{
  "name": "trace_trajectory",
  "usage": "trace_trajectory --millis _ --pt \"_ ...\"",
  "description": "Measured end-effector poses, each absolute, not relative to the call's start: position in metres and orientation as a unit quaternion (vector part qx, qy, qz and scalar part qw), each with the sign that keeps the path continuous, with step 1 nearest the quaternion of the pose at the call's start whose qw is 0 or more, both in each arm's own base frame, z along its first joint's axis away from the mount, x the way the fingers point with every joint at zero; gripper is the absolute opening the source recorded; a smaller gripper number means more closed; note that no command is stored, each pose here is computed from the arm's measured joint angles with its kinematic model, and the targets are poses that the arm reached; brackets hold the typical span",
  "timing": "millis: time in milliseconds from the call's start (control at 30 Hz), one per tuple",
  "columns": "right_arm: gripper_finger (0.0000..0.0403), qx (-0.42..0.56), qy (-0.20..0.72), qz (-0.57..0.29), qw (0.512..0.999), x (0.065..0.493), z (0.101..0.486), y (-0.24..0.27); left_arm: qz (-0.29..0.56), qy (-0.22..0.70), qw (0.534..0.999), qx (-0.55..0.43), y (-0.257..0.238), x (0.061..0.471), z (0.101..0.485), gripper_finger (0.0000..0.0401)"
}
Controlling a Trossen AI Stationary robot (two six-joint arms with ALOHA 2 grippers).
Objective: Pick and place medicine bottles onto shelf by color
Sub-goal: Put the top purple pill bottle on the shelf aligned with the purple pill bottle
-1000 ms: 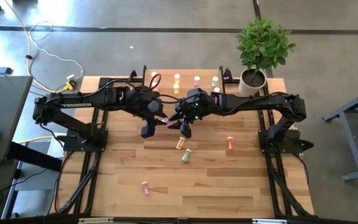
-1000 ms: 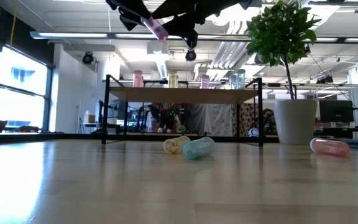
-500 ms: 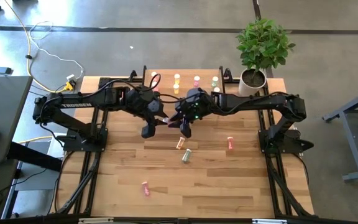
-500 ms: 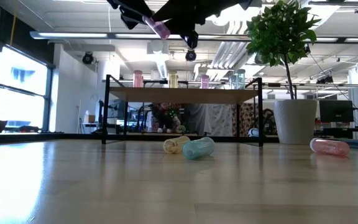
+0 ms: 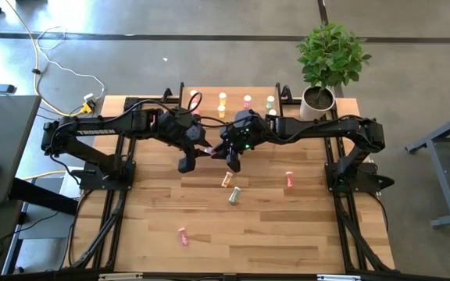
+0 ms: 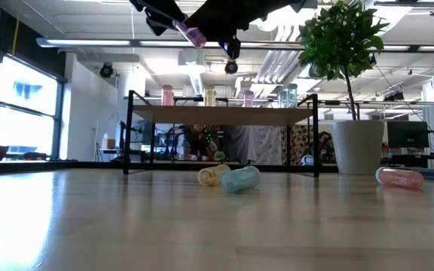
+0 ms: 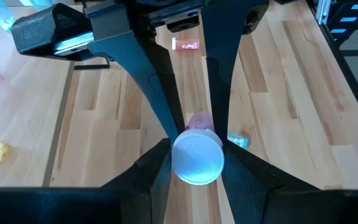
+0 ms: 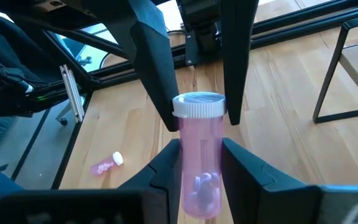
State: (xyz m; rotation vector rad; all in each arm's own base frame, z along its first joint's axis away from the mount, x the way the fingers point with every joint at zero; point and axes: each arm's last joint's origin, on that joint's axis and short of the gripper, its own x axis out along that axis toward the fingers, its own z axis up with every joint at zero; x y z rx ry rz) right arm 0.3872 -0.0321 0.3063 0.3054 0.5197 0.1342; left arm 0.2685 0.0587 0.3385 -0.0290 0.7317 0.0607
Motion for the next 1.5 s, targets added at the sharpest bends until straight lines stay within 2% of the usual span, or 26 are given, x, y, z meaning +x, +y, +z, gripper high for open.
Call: trace_trajectory --millis 100,400,500,800,1000,1300,1500 --pt "0.0082 0.151 0.256 0.066 0.953 0.387 0.306 -0.032 0.03 0.358 0.933 -0.013 0.059 0.269 0.339 0.0134" --pt "0.0081 0.17 0.262 0.044 0.949 0.386 0.306 -0.033 0.063 0.362 0.93 -0.001 0.061 0.268 0.338 0.0224" --pt "0.0081 0.174 0.266 0.022 0.948 0.383 0.307 -0.034 0.072 0.367 0.927 0.001 0.061 0.267 0.338 0.0239" --pt "0.0081 0.164 0.251 -0.045 0.953 0.365 0.329 -0.035 0.081 0.374 0.924 0.016 0.064 0.253 0.344 0.0243" --pt "0.0081 0.152 0.205 -0.093 0.962 0.344 0.357 -0.035 0.099 0.361 0.927 0.027 0.071 0.241 0.353 0.0243" --pt "0.0081 0.069 0.134 -0.259 0.954 0.296 0.402 -0.02 0.118 0.346 0.929 0.049 0.081 0.227 0.362 0.0243" --pt "0.0081 0.058 0.149 -0.362 0.918 0.258 0.408 -0.007 0.13 0.348 0.927 0.047 0.088 0.225 0.362 0.0243"
